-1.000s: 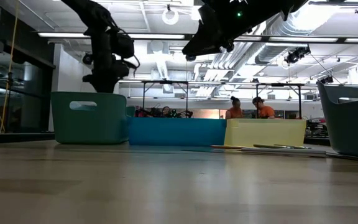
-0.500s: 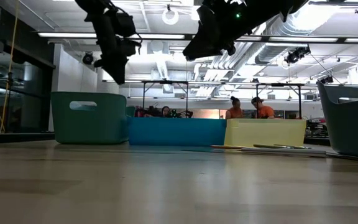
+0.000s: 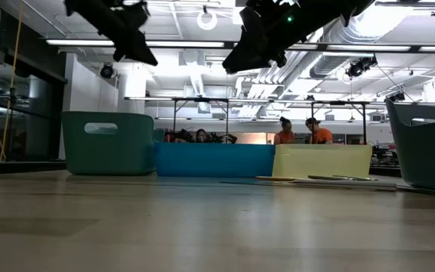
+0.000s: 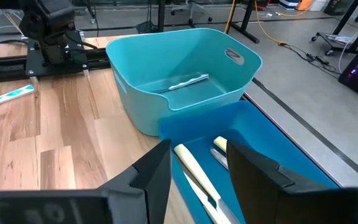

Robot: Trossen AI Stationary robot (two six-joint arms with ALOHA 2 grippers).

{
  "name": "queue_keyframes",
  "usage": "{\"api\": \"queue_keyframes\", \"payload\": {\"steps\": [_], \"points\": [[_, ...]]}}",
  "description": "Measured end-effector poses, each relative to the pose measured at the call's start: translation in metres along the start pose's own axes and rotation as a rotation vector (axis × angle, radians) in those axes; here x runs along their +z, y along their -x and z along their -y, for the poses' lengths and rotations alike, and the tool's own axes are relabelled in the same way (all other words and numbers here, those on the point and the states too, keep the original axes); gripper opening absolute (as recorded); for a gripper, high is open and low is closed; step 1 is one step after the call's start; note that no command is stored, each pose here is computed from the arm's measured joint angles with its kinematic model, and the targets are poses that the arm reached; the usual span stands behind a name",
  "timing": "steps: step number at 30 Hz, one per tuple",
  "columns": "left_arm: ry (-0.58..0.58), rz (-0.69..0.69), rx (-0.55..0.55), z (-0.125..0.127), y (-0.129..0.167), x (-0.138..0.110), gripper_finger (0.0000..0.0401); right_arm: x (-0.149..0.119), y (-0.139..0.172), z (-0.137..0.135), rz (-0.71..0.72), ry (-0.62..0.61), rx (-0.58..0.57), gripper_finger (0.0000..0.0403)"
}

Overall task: Sort silverware by color (type)
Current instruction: Put the blue knife into the green bin

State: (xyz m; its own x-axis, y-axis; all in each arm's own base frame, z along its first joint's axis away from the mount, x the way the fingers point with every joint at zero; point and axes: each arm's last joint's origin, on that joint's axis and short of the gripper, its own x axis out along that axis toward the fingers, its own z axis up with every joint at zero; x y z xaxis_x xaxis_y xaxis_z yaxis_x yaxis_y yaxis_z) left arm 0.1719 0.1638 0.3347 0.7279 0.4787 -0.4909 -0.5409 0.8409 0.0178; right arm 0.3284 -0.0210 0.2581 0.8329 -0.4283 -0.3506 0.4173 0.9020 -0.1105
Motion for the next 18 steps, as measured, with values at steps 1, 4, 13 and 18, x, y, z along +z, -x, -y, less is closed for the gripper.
{"api": "queue_keyframes", "payload": {"steps": [1,4,13,18], "points": [[-0.018,0.044,-0.018,0.006,0.004,-0.006,0.0001,0.000,0.000,0.000,0.000,0.000,0.000,0.0152],[-0.058,0.181,-0.075,0.024,0.019,-0.022,0.0001,0.000,0.000,0.000,0.001,0.001,0.000,0.0152],[-0.085,0.517,-0.293,0.063,0.060,-0.061,0.0001,0.004,0.000,0.000,0.041,-0.015,0.002,0.0152],[-0.086,0.594,-0.389,0.075,0.069,-0.079,0.0000,0.008,0.000,0.000,0.077,-0.010,0.003,0.0152]]}}
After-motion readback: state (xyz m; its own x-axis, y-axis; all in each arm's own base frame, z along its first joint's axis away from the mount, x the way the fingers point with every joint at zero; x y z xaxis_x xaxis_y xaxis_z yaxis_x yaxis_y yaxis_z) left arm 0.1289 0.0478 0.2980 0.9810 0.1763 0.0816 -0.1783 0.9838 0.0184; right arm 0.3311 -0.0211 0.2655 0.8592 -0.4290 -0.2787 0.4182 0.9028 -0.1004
